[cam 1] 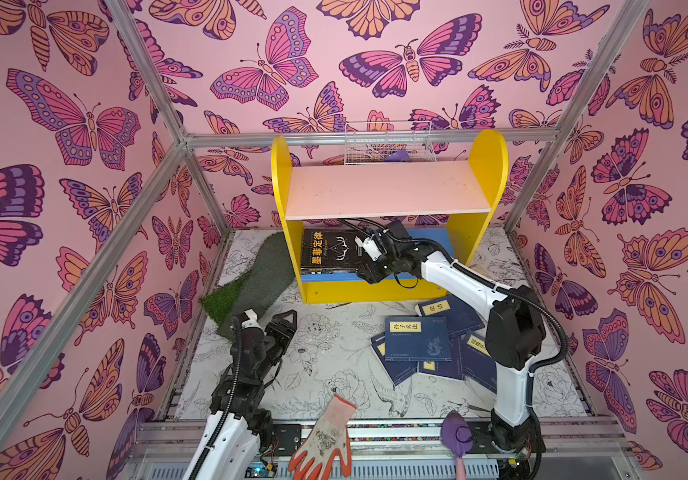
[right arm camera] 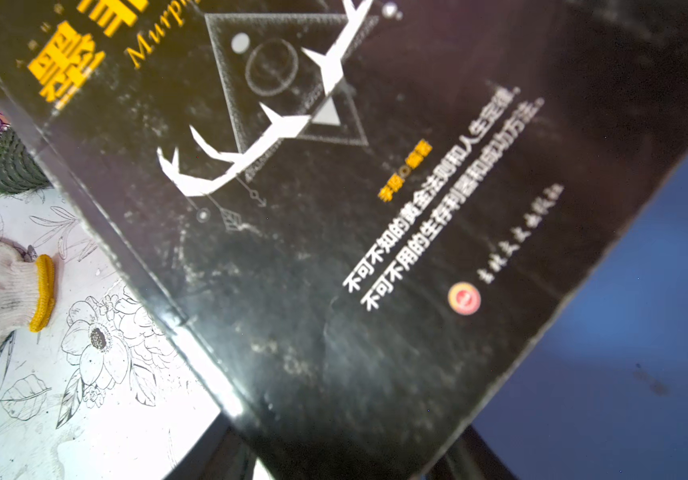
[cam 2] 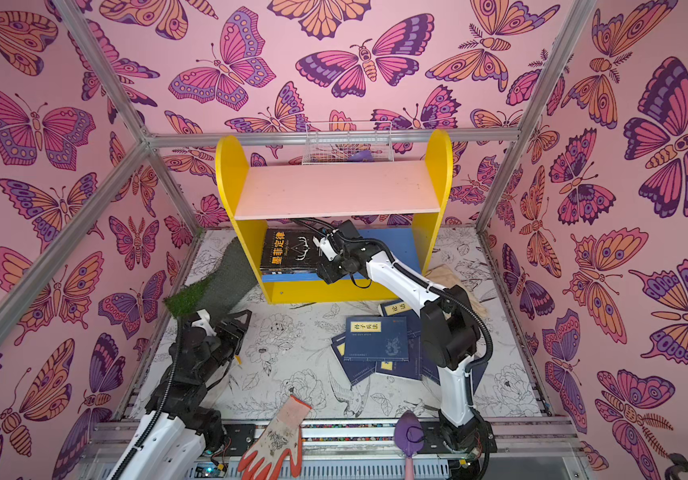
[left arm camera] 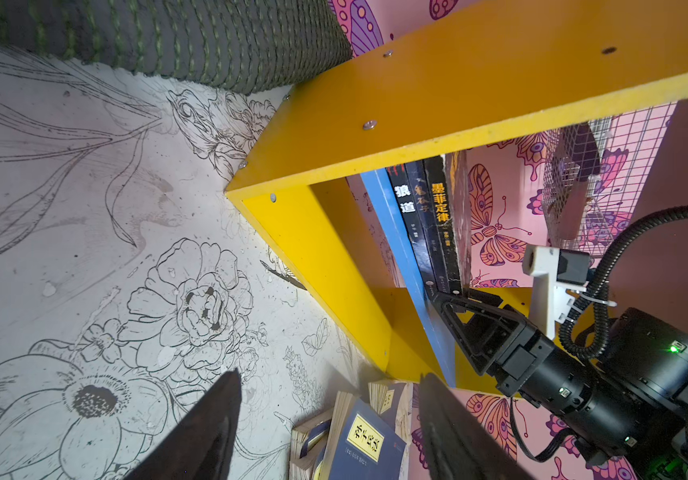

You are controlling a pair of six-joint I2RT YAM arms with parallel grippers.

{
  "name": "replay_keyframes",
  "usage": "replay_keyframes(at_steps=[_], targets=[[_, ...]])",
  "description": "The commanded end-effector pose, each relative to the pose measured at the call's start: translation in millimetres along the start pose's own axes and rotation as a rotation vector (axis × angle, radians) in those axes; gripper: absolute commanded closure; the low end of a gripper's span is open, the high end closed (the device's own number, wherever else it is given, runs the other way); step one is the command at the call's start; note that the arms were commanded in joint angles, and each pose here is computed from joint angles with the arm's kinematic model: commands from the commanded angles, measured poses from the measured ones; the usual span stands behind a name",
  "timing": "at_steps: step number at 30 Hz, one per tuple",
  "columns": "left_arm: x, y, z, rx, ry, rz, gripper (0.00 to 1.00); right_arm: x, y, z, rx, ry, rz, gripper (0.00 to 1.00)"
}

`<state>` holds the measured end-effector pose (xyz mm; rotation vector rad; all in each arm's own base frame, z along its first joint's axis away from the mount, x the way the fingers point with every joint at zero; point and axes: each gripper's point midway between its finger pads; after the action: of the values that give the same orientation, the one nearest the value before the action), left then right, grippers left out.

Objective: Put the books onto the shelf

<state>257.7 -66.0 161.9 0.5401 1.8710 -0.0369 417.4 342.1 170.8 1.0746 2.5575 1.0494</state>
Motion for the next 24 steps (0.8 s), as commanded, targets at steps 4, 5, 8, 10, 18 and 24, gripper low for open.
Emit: replay_keyframes(at_steps=[4, 5, 8, 10, 18, 24], targets=[[3, -4, 2, 0.015, -0.008, 0.004, 0.31, 20, 14, 12, -0.034, 0.103, -0.032, 0.48], [4, -4, 2, 0.014, -0.006, 0.003, 0.30, 21, 14, 12, -0.033, 0.107, -0.031, 0.49], [4, -4, 3, 0.015, -0.004, 0.003, 0.31, 26, 15, 12, -0.033, 0.126, -0.034, 0.49], [5, -4, 3, 0.017, -0.002, 0.002, 0.31, 29, 14, 13, -0.031, 0.131, -0.039, 0.46], [5, -5, 5, 0.023, -0.004, -0.001, 0.31, 40, 19, 16, -0.053, 0.137, -0.042, 0.38], [5, -6, 4, 0.024, -0.008, -0.003, 0.31, 42, 25, 17, -0.064, 0.148, -0.050, 0.41]])
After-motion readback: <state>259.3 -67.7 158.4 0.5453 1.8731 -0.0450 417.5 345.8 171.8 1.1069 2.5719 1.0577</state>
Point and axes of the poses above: each gripper's point midway between its finger pads, its own z axis out along the fingers, its own x axis along the line the jaws close on, y = z × x, and after that the axes turned 4 degrees about -z, right-handed
